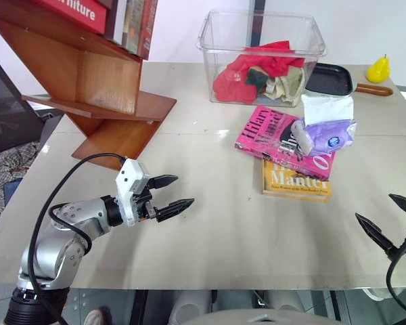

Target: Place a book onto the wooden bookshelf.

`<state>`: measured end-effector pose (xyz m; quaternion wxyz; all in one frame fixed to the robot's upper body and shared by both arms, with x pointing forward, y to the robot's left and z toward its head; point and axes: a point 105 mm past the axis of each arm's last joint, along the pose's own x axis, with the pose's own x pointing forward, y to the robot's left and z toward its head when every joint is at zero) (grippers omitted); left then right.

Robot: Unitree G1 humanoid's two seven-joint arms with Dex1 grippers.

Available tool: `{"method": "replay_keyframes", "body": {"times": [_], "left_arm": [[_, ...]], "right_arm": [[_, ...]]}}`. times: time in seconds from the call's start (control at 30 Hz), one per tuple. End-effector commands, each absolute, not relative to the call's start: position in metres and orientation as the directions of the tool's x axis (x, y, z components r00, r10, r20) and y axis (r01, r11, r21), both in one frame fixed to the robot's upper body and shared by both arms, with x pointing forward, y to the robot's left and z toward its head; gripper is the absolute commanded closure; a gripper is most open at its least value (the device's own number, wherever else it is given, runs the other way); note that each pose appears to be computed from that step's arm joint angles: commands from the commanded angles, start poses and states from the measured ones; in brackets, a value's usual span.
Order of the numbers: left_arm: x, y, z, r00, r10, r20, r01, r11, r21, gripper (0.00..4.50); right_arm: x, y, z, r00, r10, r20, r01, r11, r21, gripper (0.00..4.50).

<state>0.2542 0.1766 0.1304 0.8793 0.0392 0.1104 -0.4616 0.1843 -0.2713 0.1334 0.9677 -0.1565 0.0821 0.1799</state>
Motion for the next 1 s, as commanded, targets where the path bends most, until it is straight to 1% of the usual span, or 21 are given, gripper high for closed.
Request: {"method": "replay_keyframes", "body": {"times": [0.03, 0.13, 0.23, 0.3, 0.4, 0.53, 0.63, 0.73, 0.9, 0.93, 0.97, 1.0], "left_arm": [[0.253, 0.169, 0.147, 0.535, -0.827, -0.174, 0.840, 0.543, 0.001, 0.04], [0.251, 0.152, 0.166, 0.482, -0.870, -0.104, 0.876, 0.482, 0.023, 0.04], [0.248, 0.146, 0.172, 0.447, -0.890, -0.088, 0.895, 0.445, 0.041, 0.04], [0.245, 0.142, 0.179, 0.429, -0.900, -0.073, 0.902, 0.423, 0.087, 0.04], [0.242, 0.135, 0.186, 0.401, -0.915, -0.055, 0.913, 0.394, 0.105, 0.04], [0.242, 0.131, 0.194, 0.392, -0.920, -0.018, 0.912, 0.386, 0.139, 0.04], [0.239, 0.130, 0.198, 0.384, -0.923, 0.003, 0.915, 0.381, 0.134, 0.04], [0.236, 0.129, 0.199, 0.379, -0.925, 0.008, 0.917, 0.376, 0.134, 0.04], [0.227, 0.128, 0.202, 0.367, -0.930, 0.017, 0.924, 0.366, 0.111, 0.04], [0.226, 0.128, 0.203, 0.365, -0.931, 0.017, 0.925, 0.365, 0.108, 0.00], [0.225, 0.128, 0.203, 0.365, -0.931, 0.017, 0.925, 0.365, 0.106, 0.00], [0.223, 0.128, 0.202, 0.359, -0.933, 0.012, 0.928, 0.358, 0.104, 0.00]], "right_arm": [[0.190, -0.273, 0.146, 0.933, 0.314, -0.175, -0.355, 0.879, -0.319, 0.03], [0.208, -0.264, 0.157, 0.937, 0.314, -0.151, -0.348, 0.869, -0.351, 0.03], [0.218, -0.256, 0.163, 0.934, 0.325, -0.149, -0.358, 0.864, -0.355, 0.03], [0.228, -0.245, 0.166, 0.922, 0.354, -0.159, -0.388, 0.849, -0.359, 0.03], [0.246, -0.231, 0.169, 0.910, 0.373, -0.183, -0.415, 0.824, -0.386, 0.03], [0.287, -0.221, 0.182, 0.927, 0.337, -0.164, -0.375, 0.833, -0.407, 0.03], [0.313, -0.212, 0.191, 0.929, 0.336, -0.155, -0.370, 0.845, -0.387, 0.03], [0.335, -0.201, 0.192, 0.921, 0.346, -0.181, -0.390, 0.843, -0.371, 0.03], [0.358, -0.194, 0.180, 0.906, 0.332, -0.262, -0.411, 0.839, -0.357, 0.03], [0.361, -0.195, 0.178, 0.905, 0.325, -0.275, -0.409, 0.840, -0.356, 0.55], [0.362, -0.195, 0.177, 0.904, 0.319, -0.283, -0.408, 0.841, -0.355, 0.85], [0.364, -0.195, 0.175, 0.904, 0.313, -0.292, -0.407, 0.839, -0.361, 1.27]]}}
